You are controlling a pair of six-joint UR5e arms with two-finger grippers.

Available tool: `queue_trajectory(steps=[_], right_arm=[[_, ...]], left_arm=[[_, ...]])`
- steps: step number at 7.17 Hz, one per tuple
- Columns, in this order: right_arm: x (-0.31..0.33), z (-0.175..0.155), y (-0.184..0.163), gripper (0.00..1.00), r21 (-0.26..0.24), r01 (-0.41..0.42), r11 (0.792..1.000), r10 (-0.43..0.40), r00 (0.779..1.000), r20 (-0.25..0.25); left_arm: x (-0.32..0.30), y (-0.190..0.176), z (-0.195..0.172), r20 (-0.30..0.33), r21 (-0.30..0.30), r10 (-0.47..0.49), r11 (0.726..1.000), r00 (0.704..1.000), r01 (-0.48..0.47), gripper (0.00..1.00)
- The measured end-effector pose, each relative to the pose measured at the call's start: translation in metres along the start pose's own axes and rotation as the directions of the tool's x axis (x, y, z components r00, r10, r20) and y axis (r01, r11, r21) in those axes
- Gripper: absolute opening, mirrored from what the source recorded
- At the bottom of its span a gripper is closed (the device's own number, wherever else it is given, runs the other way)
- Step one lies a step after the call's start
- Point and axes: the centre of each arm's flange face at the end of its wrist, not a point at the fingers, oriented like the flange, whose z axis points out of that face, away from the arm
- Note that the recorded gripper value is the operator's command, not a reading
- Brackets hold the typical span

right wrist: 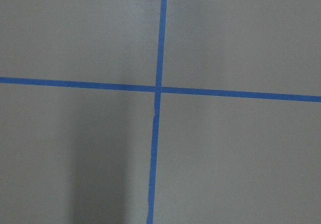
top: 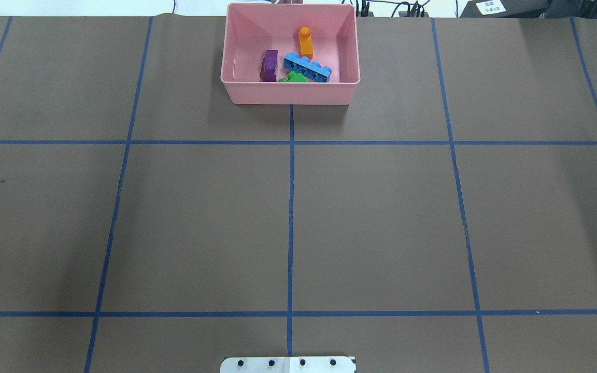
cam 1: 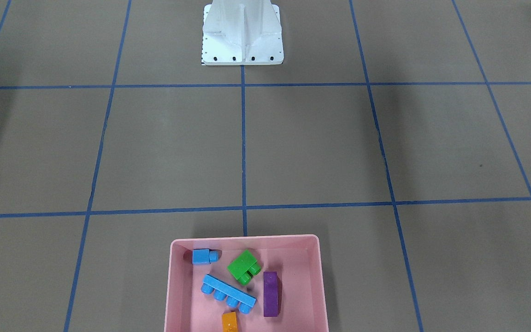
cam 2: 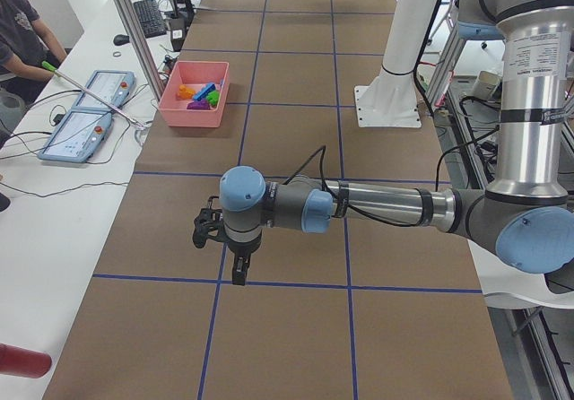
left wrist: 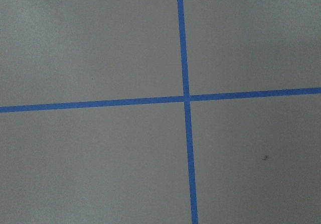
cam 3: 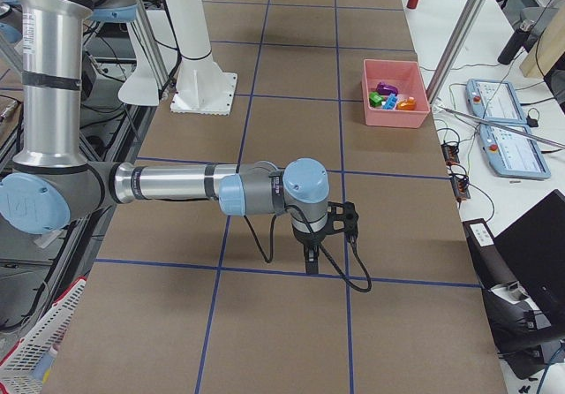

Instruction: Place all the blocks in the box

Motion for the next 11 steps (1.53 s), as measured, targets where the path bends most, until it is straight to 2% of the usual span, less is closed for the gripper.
queue_trajectory(steps=[4, 11], right_arm=[[-0.0094, 0.0102, 0.0019, 1.0, -0.023, 0.009, 1.0, -0.008, 0.999, 0.048], [-0.0138, 0.0095, 0.0012, 1.0, -0.02, 0.012, 1.0, -0.011, 0.996, 0.085]], left_arm=[[-0.0002, 0.0003, 0.0001, 0.0, 0.0, 0.0, 1.0, 1.0, 0.0, 1.0], [-0.0024, 0.0001, 0.0036, 0.0, -0.007, -0.005, 1.0, 1.0, 0.005, 1.0]])
